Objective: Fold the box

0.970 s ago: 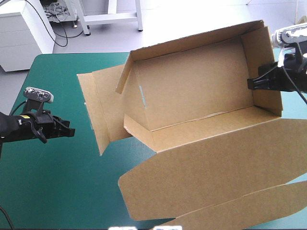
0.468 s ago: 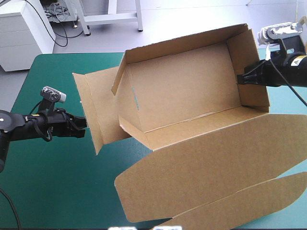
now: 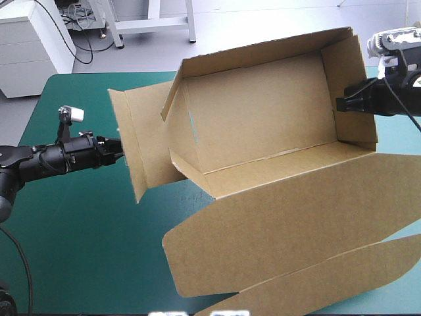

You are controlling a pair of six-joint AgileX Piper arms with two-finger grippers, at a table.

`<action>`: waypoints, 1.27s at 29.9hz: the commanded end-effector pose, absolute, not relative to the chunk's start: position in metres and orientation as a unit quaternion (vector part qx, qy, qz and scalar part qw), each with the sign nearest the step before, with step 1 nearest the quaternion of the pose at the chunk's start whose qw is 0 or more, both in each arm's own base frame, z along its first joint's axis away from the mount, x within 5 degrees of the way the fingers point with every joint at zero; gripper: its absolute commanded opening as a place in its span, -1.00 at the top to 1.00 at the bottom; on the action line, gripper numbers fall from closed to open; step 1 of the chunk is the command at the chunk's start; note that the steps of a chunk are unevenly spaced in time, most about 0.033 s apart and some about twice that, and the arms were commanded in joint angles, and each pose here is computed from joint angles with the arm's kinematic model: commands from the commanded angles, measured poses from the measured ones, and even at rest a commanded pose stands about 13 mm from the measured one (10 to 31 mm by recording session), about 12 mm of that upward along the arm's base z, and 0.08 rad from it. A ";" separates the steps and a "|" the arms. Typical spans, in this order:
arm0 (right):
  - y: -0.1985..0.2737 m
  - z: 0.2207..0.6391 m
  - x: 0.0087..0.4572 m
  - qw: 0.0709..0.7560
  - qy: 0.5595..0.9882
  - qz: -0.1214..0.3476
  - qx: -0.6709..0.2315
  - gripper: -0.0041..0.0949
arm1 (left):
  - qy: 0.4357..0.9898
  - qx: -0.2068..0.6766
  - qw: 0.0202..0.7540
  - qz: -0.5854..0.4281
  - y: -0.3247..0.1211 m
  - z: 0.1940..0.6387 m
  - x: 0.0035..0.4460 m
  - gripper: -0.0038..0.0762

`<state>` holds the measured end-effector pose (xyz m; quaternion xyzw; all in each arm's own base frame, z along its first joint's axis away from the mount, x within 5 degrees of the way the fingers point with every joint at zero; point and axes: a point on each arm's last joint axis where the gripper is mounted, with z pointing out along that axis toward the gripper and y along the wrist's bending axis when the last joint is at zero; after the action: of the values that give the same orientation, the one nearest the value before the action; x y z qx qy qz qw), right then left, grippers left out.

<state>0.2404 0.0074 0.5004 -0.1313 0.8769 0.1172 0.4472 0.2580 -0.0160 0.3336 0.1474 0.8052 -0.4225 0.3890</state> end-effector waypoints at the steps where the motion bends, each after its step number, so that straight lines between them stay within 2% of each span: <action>1: 0.013 0.517 0.234 0.490 0.848 0.148 -0.136 0.96 | 0.744 0.154 0.423 -0.495 -0.024 0.362 0.251 0.87; 6: 0.015 0.514 0.240 0.486 0.847 0.168 -0.137 0.96 | 0.734 0.143 0.428 -0.507 -0.024 0.365 0.252 0.86; 9: 0.016 0.512 0.245 0.482 0.848 0.177 -0.136 0.96 | 0.733 0.144 0.422 -0.514 -0.028 0.365 0.251 0.72; 12: 0.016 0.510 0.248 0.479 0.847 0.184 -0.136 0.96 | 0.729 0.158 0.415 -0.521 -0.037 0.365 0.250 0.36; 16: 0.016 0.509 0.250 0.477 0.848 0.185 -0.136 0.96 | 0.725 0.170 0.411 -0.527 -0.044 0.366 0.249 -0.29; 18: 0.016 0.509 0.250 0.477 0.849 0.183 -0.136 0.96 | 0.720 0.167 0.414 -0.531 -0.044 0.367 0.250 -0.45; 29: 0.014 0.509 0.255 0.484 0.848 0.178 -0.121 0.95 | 0.695 0.151 0.433 -0.553 -0.044 0.375 0.251 -0.47; 35: 0.013 0.509 0.257 0.494 0.847 0.162 -0.109 0.94 | 0.683 0.154 0.447 -0.556 -0.044 0.381 0.247 -0.47; 38: 0.018 0.509 0.259 0.498 0.849 0.140 -0.102 0.94 | 0.672 0.158 0.459 -0.559 -0.046 0.388 0.243 -0.50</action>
<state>0.2658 0.0119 0.4895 -0.1177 0.8769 0.1427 0.4437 0.2602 -0.0379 0.3578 0.1222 0.7318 -0.5091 0.4363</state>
